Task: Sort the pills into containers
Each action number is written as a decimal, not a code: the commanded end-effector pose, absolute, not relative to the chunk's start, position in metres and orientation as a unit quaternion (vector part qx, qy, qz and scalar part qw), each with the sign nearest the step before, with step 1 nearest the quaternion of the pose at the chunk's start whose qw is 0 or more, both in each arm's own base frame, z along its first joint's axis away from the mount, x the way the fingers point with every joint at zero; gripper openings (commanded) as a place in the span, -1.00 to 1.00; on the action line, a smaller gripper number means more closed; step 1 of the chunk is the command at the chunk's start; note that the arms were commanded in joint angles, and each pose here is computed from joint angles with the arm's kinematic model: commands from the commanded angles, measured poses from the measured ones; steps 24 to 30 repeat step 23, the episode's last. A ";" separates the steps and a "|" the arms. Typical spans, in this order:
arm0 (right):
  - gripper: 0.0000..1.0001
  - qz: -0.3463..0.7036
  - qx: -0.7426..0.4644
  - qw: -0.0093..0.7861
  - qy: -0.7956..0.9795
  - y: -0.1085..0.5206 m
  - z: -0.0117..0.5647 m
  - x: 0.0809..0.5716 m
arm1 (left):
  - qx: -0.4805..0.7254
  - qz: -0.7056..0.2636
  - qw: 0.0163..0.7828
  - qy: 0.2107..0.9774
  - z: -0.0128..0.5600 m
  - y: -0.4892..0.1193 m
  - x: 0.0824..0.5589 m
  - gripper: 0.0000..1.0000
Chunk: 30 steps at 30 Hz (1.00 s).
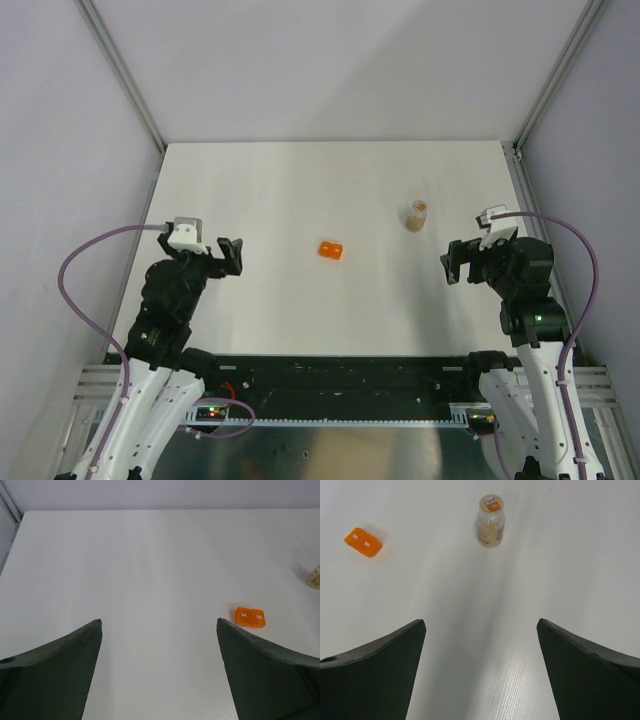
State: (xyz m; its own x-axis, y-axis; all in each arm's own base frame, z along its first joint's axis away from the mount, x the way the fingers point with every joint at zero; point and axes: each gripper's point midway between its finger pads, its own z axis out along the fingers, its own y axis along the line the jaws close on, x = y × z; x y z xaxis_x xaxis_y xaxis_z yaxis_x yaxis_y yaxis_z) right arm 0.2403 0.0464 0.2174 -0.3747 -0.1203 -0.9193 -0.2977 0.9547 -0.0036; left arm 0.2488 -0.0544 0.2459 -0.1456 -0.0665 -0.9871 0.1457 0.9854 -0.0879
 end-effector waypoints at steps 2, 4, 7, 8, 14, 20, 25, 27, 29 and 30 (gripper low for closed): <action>0.99 0.071 -0.136 0.563 0.812 0.044 0.227 0.244 | 0.009 -0.053 0.682 0.729 0.261 -0.042 0.257 0.99; 0.99 0.068 -0.134 0.565 0.811 0.043 0.227 0.243 | 0.008 -0.045 0.683 0.729 0.262 -0.039 0.257 0.99; 0.99 0.063 -0.132 0.567 0.810 0.041 0.227 0.244 | 0.004 -0.030 0.683 0.730 0.261 -0.033 0.259 0.99; 0.99 0.062 -0.132 0.568 0.810 0.041 0.227 0.244 | 0.003 -0.026 0.683 0.730 0.261 -0.031 0.259 0.99; 0.99 0.059 -0.132 0.567 0.811 0.040 0.226 0.245 | 0.004 -0.015 0.679 0.734 0.256 -0.028 0.261 0.99; 0.99 0.059 -0.130 0.561 0.815 0.040 0.222 0.246 | 0.007 -0.017 0.676 0.736 0.252 -0.030 0.261 0.99; 0.99 0.059 -0.129 0.561 0.815 0.040 0.222 0.247 | 0.009 -0.019 0.676 0.737 0.251 -0.031 0.261 0.99; 0.99 0.059 -0.129 0.561 0.815 0.040 0.222 0.247 | 0.009 -0.019 0.676 0.737 0.251 -0.031 0.261 0.99; 0.99 0.059 -0.129 0.561 0.815 0.040 0.222 0.247 | 0.009 -0.019 0.676 0.737 0.251 -0.031 0.261 0.99; 0.99 0.059 -0.129 0.561 0.815 0.040 0.222 0.247 | 0.009 -0.019 0.676 0.737 0.251 -0.031 0.261 0.99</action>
